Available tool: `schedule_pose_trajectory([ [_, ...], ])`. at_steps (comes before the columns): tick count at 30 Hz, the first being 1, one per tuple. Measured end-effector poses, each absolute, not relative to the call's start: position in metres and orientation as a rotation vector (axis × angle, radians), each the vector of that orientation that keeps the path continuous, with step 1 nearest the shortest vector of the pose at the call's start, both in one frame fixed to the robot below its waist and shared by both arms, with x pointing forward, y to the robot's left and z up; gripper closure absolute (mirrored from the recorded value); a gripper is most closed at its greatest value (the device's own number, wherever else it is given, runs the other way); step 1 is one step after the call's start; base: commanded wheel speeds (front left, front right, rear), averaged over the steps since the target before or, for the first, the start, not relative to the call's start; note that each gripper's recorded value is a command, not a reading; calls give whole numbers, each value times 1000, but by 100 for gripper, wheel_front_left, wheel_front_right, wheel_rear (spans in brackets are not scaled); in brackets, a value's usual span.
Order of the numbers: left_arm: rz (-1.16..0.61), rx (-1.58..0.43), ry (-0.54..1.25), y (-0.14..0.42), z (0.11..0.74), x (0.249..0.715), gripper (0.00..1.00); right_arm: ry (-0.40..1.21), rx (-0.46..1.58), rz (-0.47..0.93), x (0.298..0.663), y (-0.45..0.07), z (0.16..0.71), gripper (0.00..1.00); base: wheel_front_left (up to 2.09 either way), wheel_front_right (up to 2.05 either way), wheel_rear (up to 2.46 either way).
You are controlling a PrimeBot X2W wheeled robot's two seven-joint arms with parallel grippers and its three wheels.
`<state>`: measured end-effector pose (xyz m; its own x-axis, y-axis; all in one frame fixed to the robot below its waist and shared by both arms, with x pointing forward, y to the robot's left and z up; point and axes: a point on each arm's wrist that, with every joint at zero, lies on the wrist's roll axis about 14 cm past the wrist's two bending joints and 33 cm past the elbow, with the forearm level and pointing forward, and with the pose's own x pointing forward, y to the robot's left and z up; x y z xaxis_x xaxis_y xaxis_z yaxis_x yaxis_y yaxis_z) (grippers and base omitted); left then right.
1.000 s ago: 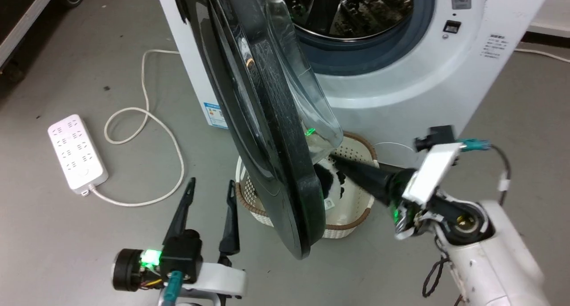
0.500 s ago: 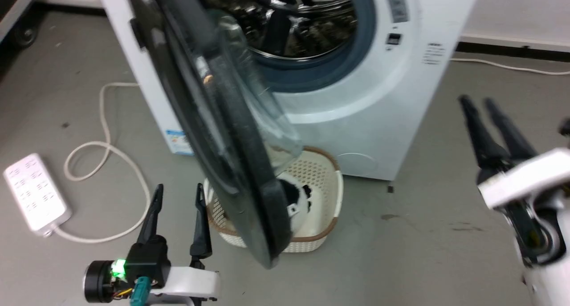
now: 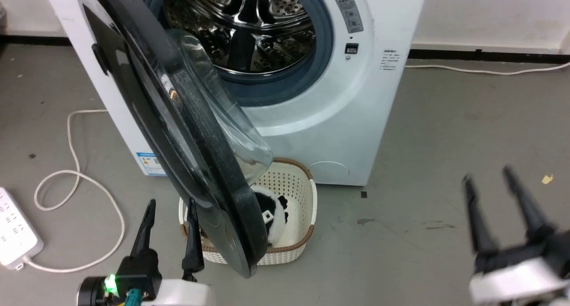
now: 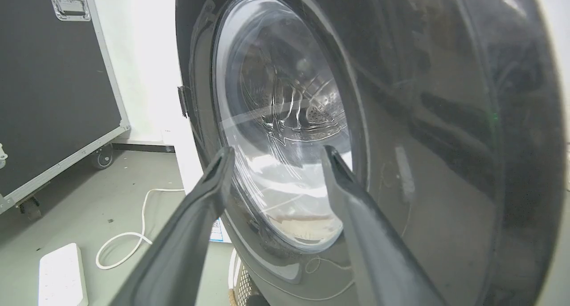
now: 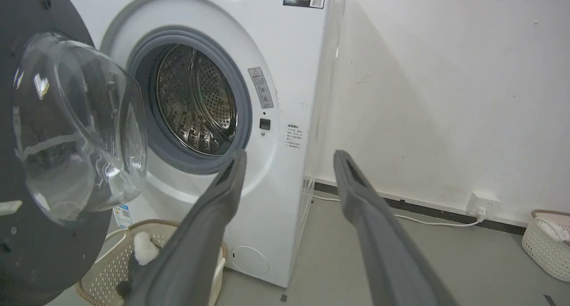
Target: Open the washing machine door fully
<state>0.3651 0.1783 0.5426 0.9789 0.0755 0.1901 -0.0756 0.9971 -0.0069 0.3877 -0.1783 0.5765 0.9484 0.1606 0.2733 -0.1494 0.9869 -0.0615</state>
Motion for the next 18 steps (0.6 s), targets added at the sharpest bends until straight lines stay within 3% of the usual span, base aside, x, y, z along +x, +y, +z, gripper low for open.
schedule_pose_trajectory([
  [5,67,-4,-161,175,533,361,0,-201,-76,127,367,-171,546,0,0,0,0],
  [16,80,-9,-138,180,525,360,0,-214,-35,113,361,-169,549,0,0,0,0],
  [17,76,-9,-141,179,526,360,24,-215,-30,111,361,-169,550,0,0,0,0],
  [18,71,-6,-144,178,527,360,68,-216,-27,109,361,-170,550,0,0,0,0],
])
